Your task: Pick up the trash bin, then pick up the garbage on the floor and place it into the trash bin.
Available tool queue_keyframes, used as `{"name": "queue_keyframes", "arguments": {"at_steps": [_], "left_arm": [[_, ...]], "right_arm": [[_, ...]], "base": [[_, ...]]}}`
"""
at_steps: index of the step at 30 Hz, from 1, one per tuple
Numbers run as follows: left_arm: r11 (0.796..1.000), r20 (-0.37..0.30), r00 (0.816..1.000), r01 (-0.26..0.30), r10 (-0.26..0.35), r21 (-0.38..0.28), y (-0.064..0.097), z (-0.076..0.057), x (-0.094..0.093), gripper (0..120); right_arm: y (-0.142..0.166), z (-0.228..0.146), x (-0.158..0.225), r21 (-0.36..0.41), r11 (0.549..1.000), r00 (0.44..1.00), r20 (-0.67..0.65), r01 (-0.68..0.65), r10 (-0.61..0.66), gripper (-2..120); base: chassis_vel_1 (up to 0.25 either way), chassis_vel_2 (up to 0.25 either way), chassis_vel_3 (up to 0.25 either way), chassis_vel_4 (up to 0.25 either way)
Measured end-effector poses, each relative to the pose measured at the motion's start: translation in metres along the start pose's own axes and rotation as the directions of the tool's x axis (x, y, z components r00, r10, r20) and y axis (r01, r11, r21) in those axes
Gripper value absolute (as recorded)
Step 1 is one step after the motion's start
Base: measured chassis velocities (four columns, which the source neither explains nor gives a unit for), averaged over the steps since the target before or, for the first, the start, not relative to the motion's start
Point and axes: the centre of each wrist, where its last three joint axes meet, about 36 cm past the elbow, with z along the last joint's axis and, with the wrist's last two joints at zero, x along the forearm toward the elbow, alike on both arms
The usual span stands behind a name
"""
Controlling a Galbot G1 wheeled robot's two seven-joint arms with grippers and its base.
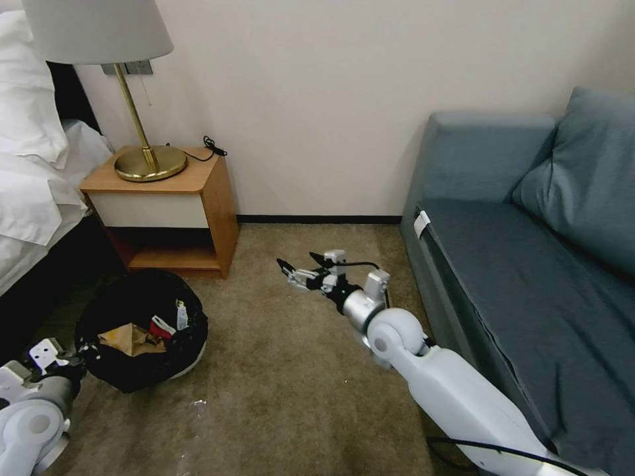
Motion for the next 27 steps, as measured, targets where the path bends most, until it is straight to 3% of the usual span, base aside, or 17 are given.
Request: {"name": "queue_keyframes", "arguments": {"at_steps": [14, 22, 27], "left_arm": [[0.996, -0.025, 0.996, 0.088, -0.089, -0.029, 0.019, 0.007, -0.009, 4], [0.993, -0.022, 0.994, 0.105, -0.107, -0.048, 0.026, 0.008, -0.009, 32], [0.991, 0.0, 0.994, 0.108, -0.108, -0.082, 0.027, 0.002, -0.001, 53]], "right_arm": [[0.005, 0.025, 0.013, -0.022, 1.0, 1.0, -0.02, -0.02, 0.019, 100], [0.007, 0.032, 0.016, -0.029, 0.999, 0.999, -0.027, -0.021, 0.02, 100], [0.013, 0.035, 0.011, -0.034, 0.999, 1.0, -0.021, -0.011, 0.011, 100]], "base": [[0.0, 0.0, 0.0, 0.0], [0.0, 0.0, 0.0, 0.0], [0.0, 0.0, 0.0, 0.0]]}}
